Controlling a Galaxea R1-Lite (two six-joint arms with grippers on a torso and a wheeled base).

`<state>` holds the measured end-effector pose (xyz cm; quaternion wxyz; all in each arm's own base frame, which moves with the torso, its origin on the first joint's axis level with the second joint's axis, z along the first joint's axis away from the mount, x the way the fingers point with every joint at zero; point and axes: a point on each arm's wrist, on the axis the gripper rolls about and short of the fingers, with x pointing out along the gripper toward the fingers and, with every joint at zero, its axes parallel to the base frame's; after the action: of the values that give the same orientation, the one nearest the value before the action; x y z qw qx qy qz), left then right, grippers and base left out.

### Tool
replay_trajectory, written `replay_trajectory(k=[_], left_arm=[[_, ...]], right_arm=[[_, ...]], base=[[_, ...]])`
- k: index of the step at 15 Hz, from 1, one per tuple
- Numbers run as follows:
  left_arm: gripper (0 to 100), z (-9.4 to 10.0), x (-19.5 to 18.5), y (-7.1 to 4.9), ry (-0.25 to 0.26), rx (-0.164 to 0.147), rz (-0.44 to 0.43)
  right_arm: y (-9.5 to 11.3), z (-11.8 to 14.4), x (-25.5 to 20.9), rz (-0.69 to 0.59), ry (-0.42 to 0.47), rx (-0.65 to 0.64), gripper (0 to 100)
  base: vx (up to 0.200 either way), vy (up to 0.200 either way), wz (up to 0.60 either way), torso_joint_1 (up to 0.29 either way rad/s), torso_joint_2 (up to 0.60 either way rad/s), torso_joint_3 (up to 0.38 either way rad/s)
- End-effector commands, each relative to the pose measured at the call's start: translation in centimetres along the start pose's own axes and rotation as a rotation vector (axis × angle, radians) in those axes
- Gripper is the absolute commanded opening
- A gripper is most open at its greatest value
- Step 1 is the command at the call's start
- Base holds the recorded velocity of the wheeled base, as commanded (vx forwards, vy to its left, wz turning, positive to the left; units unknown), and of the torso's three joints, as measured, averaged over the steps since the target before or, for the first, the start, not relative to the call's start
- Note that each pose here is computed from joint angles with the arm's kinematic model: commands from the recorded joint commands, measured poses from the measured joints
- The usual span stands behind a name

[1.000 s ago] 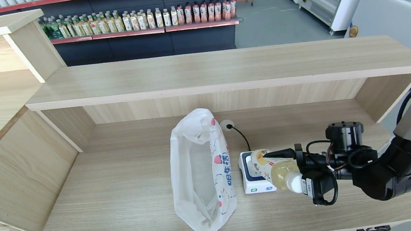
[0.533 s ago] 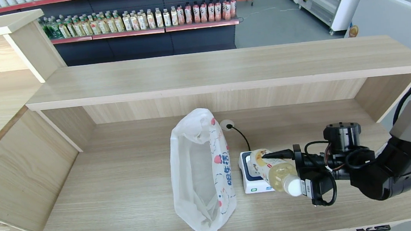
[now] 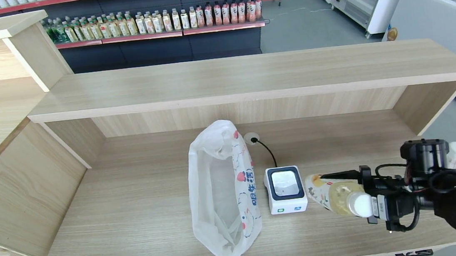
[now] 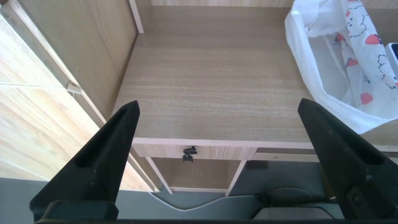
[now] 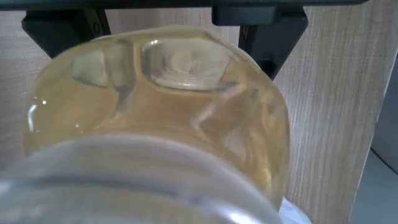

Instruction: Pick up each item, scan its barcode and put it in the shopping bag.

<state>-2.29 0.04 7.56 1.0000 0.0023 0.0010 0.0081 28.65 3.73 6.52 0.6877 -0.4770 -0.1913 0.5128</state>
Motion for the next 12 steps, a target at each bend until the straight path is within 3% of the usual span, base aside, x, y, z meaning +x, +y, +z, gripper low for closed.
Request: replay_trajectory(k=[1,4,5,8,9,12], left_arm=[[100,0.0,0.0,0.0,0.0,0.0,0.002],[100,0.0,0.0,0.0,0.0,0.0,0.001],[100,0.0,0.0,0.0,0.0,0.0,0.001],[100,0.0,0.0,0.0,0.0,0.0,0.001],[100,0.0,0.0,0.0,0.001,0.0,0.001],[100,0.0,0.0,0.0,0.0,0.0,0.001]], right_arm=[[-3.0,3.1,-2.3,-0.09,-0.006,-0.002,0],[-6.0,5.5,-3.0,-0.155,-0.049,0.127,0],[-6.6,6.3,-3.6,-0.184,-0.042,0.225,0],[-7.7,8.3,-4.8,-0.411,0.092,0.641,0],[-8.0,9.6,-4.0,-0.521,0.1,0.832,0],[-7.9,10.1,-3.0,-0.665,0.133,1.06,0]], base=[[0.0,0.0,0.0,0.0,0.0,0.0],[0.0,0.0,0.0,0.0,0.0,0.0],[0.0,0.0,0.0,0.0,0.0,0.0],[0.0,0.0,0.0,0.0,0.0,0.0],[0.0,0.0,0.0,0.0,0.0,0.0],[0.0,0.0,0.0,0.0,0.0,0.0]])
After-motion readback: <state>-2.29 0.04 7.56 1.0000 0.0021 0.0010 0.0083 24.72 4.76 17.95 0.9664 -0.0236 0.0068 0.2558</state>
